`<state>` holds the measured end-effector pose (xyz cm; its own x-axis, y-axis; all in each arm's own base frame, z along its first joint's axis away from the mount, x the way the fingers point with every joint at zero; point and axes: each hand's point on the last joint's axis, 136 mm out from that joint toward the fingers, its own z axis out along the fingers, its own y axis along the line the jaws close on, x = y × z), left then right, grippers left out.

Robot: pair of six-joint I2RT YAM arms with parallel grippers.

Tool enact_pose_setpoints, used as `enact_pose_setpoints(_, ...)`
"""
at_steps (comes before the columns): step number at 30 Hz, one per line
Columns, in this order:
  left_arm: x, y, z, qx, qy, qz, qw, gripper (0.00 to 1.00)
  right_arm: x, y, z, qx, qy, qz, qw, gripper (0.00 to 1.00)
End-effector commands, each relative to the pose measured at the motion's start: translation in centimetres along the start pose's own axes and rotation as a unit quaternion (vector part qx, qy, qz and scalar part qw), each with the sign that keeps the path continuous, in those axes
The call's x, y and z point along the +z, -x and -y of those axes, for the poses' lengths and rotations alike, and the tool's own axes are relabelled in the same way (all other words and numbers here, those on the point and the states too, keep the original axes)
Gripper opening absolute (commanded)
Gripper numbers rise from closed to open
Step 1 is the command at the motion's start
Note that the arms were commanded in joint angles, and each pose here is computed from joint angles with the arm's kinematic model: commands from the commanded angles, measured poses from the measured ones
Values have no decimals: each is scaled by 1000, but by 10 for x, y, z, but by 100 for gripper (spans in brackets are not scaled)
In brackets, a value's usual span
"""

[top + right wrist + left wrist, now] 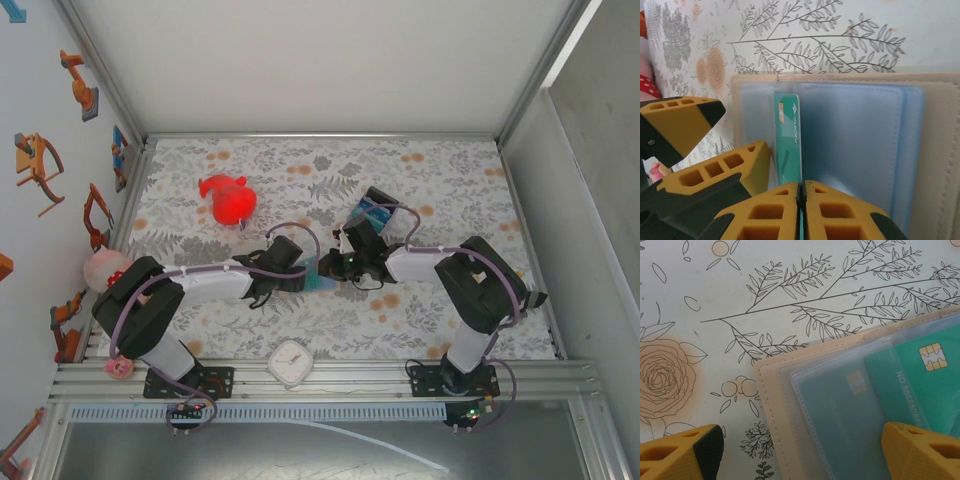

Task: Take the credit cards out of the card holder

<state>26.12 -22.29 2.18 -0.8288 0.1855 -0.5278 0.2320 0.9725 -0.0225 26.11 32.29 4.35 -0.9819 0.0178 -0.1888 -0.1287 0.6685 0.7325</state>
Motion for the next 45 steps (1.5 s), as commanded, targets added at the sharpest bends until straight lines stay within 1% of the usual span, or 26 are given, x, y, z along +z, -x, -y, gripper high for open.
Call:
enact_pose_setpoints(1, 2, -6, 0, 17, 8, -15, 1000, 81, -4, 3, -14, -5, 35, 5, 999, 12)
enact_pose_setpoints(6, 2, -6, 0, 17, 6, -13, 1000, 79, 0, 1, -14, -5, 46, -2, 999, 17)
enact_pose_setpoints(19, 2, -6, 1, 10, 4, -12, 1000, 78, 20, 1, -12, 7, 70, -14, 997, 17)
enact_pose_setpoints(20, 2, -6, 1, 10, 4, -12, 1000, 78, 20, 2, -12, 6, 69, -14, 998, 16)
enact_pose_setpoints(22, 3, -5, 0, 9, 7, -10, 1000, 78, 19, 1, -10, 5, 63, -13, 998, 8)
enact_pose_setpoints(25, 2, -3, -2, 10, 13, -6, 1000, 78, 17, 0, -3, 3, 42, -9, 999, 1)
enact_pose_setpoints(33, -3, 7, -2, 23, 15, 17, 999, 76, -8, 4, 10, -20, -31, 19, 999, 0)
enact_pose_setpoints(39, -3, 21, 3, 33, 14, 32, 999, 76, -32, 11, 3, -52, -58, 42, 996, 0)
enact_pose_setpoints(45, -11, 36, 10, 33, 2, 50, 998, 76, -70, 26, -7, -96, -102, 83, 987, 0)
